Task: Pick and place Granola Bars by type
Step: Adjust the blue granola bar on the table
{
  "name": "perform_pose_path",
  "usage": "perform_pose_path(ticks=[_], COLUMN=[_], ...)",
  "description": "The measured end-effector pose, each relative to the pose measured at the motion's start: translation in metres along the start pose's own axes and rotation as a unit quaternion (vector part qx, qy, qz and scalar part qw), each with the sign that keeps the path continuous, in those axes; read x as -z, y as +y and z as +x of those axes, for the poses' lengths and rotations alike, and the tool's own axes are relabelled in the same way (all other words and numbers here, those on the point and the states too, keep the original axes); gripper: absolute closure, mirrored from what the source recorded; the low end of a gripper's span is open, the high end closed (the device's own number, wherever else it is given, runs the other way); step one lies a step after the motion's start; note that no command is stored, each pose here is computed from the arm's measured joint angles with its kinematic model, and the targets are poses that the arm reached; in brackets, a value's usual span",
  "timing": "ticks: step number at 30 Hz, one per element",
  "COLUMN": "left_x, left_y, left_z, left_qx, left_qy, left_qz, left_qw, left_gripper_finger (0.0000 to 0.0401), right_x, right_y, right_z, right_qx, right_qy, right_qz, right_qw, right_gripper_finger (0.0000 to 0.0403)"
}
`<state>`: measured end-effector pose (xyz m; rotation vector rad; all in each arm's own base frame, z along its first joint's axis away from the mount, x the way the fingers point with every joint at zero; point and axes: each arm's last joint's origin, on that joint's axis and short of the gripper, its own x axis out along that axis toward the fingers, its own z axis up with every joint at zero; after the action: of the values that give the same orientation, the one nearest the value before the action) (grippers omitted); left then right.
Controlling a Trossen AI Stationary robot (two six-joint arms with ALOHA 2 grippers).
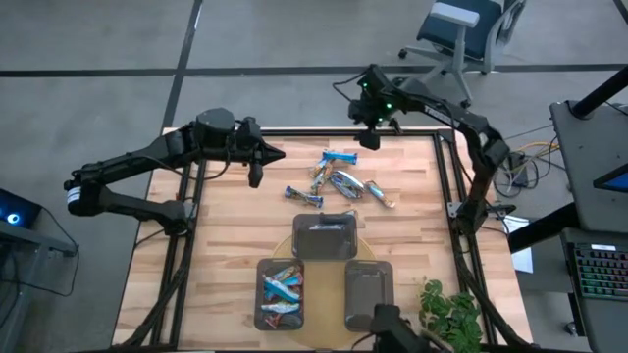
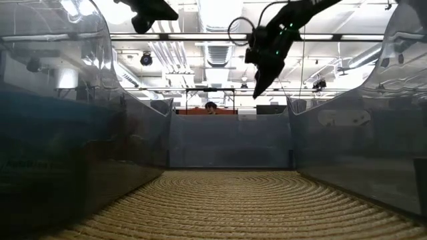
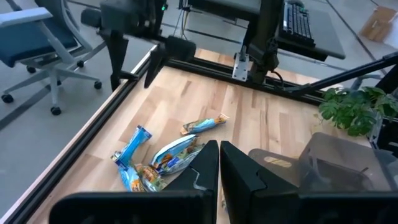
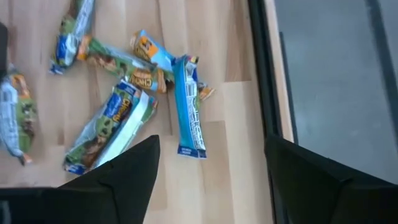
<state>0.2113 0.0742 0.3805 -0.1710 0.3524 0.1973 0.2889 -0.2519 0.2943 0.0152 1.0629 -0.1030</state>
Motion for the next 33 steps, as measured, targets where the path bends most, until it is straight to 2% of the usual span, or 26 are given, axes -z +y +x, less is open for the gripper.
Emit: perform_pose_path(ticks=[17,33], left_x=[0.000,-0.001], left_y=[0.001,0.001], left_z=[0.000,0.000], left_qx=[-0.009,-0.018], left_qy=[-0.003,-0.004], left_qz=[-0.018,-0.023], left_qw=[1.000,1.000], left_gripper_finger=[0.0401,0.0401], right_x=[0.007,0.005], right_y=[-0.007,0.004], right_z=[0.067,0.104], right_qx=[-0.056,-0.077], right_qy=[0.053,0.084], right_qz=[-0.010,-0.021], right_qw=[0.997,0.993], right_gripper_finger=[0.0129,0.0142])
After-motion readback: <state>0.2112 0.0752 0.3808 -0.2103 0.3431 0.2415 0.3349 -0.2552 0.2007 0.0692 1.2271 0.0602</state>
